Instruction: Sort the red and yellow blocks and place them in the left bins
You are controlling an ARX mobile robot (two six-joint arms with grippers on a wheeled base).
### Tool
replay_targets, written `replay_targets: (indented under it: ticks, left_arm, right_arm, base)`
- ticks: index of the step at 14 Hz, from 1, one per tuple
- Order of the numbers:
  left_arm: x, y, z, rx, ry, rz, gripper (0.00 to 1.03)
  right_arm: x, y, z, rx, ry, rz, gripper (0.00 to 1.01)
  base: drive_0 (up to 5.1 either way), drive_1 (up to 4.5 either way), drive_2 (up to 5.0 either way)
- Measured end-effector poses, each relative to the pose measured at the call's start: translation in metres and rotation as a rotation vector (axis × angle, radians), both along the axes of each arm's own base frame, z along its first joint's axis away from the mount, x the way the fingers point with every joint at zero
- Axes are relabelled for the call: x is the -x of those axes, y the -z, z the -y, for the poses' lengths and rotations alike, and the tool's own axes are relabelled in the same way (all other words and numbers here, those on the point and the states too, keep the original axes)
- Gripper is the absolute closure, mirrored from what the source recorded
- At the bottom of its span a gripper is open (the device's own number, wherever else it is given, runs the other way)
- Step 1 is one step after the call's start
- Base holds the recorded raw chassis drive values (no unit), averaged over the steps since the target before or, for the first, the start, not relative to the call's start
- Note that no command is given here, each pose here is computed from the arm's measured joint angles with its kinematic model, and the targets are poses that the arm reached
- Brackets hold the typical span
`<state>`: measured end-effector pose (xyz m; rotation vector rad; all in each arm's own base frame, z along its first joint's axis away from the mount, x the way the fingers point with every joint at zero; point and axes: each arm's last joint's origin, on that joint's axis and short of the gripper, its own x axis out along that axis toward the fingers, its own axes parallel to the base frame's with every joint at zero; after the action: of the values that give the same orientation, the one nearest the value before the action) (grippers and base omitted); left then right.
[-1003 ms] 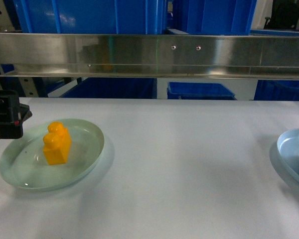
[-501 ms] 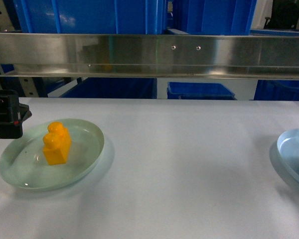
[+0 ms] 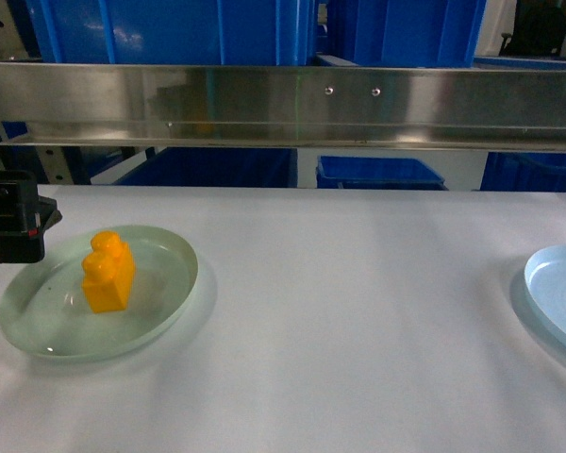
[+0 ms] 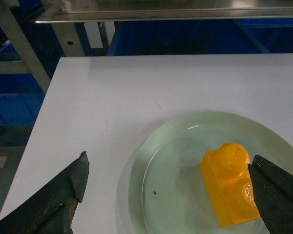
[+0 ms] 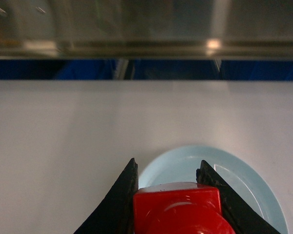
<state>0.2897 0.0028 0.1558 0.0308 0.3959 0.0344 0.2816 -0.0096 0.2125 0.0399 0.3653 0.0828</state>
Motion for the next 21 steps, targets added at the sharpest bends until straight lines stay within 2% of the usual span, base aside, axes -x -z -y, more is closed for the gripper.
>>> replay_targets:
  ticks: [1, 2, 3, 4, 6, 7, 9, 10, 11, 12, 13, 14, 15, 18, 21]
  left_arm:
    - [0.0, 0.0, 0.0, 0.0, 0.0, 0.0, 0.05]
    - [-0.014, -0.012, 0.005, 0.071, 0.008, -0.05, 0.05]
    - [-0.045, -0.035, 0.026, 0.119, 0.006, -0.06, 0.05]
    - [-0.054, -0.031, 0.039, 0.121, -0.002, -0.133, 0.05]
    - [-0.054, -0.02, 0.048, 0.114, -0.039, -0.22, 0.05]
    - [-0.051, -0.014, 0.058, 0.096, -0.07, -0.257, 0.05]
    - [-0.049, -0.002, 0.065, 0.095, -0.099, -0.315, 0.05]
    - [-0.047, 0.003, 0.065, 0.102, -0.115, -0.35, 0.05]
    - [-0.047, 0.004, 0.065, 0.115, -0.133, -0.345, 0.05]
    - [-0.05, 0.005, 0.063, 0.119, -0.136, -0.319, 0.05]
    - [-0.051, 0.011, 0.062, 0.11, -0.136, -0.322, 0.05]
    - [-0.051, 0.018, 0.06, 0.097, -0.137, -0.349, 0.05]
    - [-0.051, 0.035, 0.058, 0.088, -0.134, -0.401, 0.05]
    - [-0.052, 0.04, 0.058, 0.075, -0.129, -0.406, 0.05]
    - [-0.053, 0.047, 0.058, 0.033, -0.133, -0.413, 0.05]
  right_arm:
    - [0.016, -0.013, -0.007, 0.0, -0.024, 0.049, 0.72]
    - [0.045, 0.004, -0.037, 0.014, -0.104, 0.04, 0.72]
    - [0.048, 0.018, -0.043, 0.015, -0.101, 0.003, 0.72]
    - [0.049, 0.017, -0.047, 0.007, -0.112, 0.004, 0.72]
    - [0.05, 0.019, -0.048, 0.004, -0.109, 0.005, 0.72]
    - [0.051, 0.021, -0.047, 0.002, -0.102, -0.002, 0.72]
    - [0.051, 0.021, -0.047, -0.005, -0.099, -0.002, 0.72]
    - [0.051, 0.021, -0.046, -0.008, -0.094, -0.002, 0.72]
    - [0.051, 0.022, -0.045, -0.008, -0.09, -0.004, 0.72]
    - [0.052, 0.022, -0.044, -0.008, -0.085, -0.006, 0.72]
    - [0.052, 0.023, -0.044, -0.008, -0.085, -0.008, 0.72]
    - [0.052, 0.024, -0.044, -0.008, -0.085, -0.011, 0.72]
    - [0.054, 0.022, -0.044, -0.009, -0.083, -0.005, 0.72]
    - [0.056, 0.022, -0.049, -0.009, -0.092, -0.005, 0.72]
    - [0.058, 0.024, -0.053, -0.013, -0.097, -0.014, 0.72]
  base:
    - [0.0, 0.0, 0.0]
    - [0.0, 0.0, 0.0]
    - [0.0, 0.0, 0.0]
    - [0.0, 0.0, 0.0]
    - [0.0, 0.0, 0.0]
    - [0.0, 0.0, 0.0]
    - [0.0, 0.0, 0.0]
    - [0.0, 0.0, 0.0]
    - [0.0, 0.0, 0.0]
    - [0.0, 0.0, 0.0]
    - [0.0, 0.0, 0.0]
    - [0.0, 0.0, 0.0]
    - [0.0, 0.0, 0.0]
    - [0.0, 0.0, 0.0]
    - [0.0, 0.0, 0.0]
